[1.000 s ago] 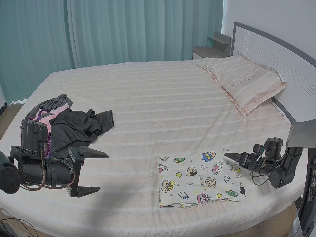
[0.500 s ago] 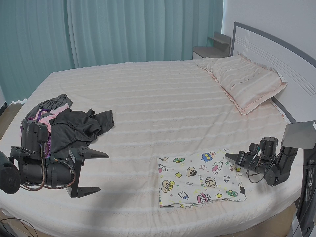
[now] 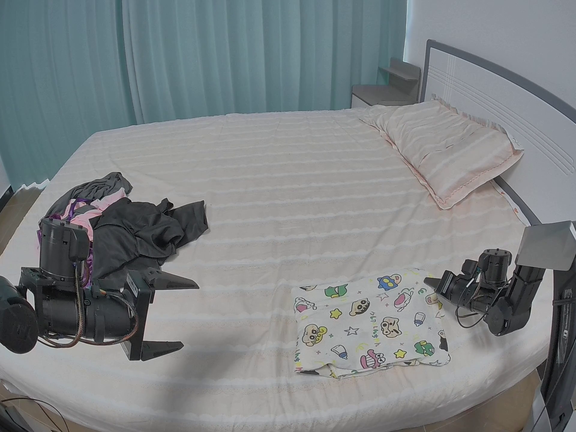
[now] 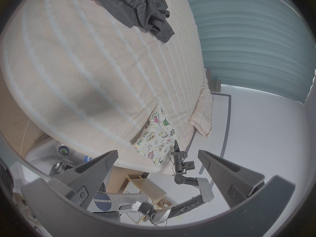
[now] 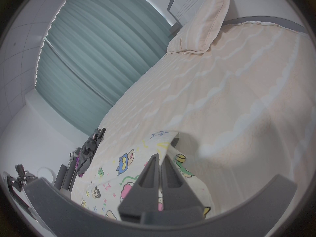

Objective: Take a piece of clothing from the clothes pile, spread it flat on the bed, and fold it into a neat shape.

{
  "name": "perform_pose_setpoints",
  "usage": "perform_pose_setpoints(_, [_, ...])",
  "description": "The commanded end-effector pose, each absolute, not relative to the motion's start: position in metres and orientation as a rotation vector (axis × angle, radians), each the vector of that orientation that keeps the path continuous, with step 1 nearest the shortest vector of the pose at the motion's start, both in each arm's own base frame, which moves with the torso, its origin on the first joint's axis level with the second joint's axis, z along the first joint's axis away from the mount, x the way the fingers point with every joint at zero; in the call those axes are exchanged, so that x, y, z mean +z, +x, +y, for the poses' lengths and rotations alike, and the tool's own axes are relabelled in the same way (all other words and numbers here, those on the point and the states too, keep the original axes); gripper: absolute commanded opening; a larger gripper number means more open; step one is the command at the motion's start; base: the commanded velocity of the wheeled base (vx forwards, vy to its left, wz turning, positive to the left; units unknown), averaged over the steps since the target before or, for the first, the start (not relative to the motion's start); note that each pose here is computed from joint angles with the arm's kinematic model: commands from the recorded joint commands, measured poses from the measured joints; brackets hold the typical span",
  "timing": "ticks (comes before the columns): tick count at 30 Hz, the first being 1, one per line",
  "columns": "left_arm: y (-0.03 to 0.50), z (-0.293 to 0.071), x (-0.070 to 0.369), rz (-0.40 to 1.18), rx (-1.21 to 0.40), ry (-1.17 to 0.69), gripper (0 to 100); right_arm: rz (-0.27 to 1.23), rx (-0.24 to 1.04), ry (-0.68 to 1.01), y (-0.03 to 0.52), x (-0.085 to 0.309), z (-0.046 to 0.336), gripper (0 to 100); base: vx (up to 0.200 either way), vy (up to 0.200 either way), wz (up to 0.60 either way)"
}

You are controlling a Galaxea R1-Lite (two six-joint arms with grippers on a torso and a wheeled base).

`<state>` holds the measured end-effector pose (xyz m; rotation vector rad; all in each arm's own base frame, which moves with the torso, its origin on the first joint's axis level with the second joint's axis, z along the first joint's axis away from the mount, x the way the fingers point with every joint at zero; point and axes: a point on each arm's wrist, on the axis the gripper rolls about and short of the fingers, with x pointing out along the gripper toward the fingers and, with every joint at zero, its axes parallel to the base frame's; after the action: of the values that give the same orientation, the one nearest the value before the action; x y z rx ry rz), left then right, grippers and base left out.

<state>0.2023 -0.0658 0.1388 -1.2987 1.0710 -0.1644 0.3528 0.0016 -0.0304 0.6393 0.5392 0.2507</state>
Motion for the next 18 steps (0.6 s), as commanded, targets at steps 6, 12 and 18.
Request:
perform_pose_setpoints(6, [0.203, -0.066, 0.139, 1.071, -0.165, -1.299, 100, 0.53, 0.233, 0.656, 0.355, -0.029, 0.002, 0, 0.0, 0.0, 0.0])
perform_pose_setpoints(12, [0.203, -0.066, 0.138, 1.073, -0.163, -1.298, 100, 0.533, 0.231, 0.654, 0.353, -0.028, 0.002, 100, 0.0, 0.0, 0.0])
perform_pose_setpoints(18, [0.203, -0.066, 0.139, 1.068, -0.17, -1.293, 100, 0.506, 0.218, 0.658, 0.349, -0.018, -0.004, 100, 0.0, 0.0, 0.0])
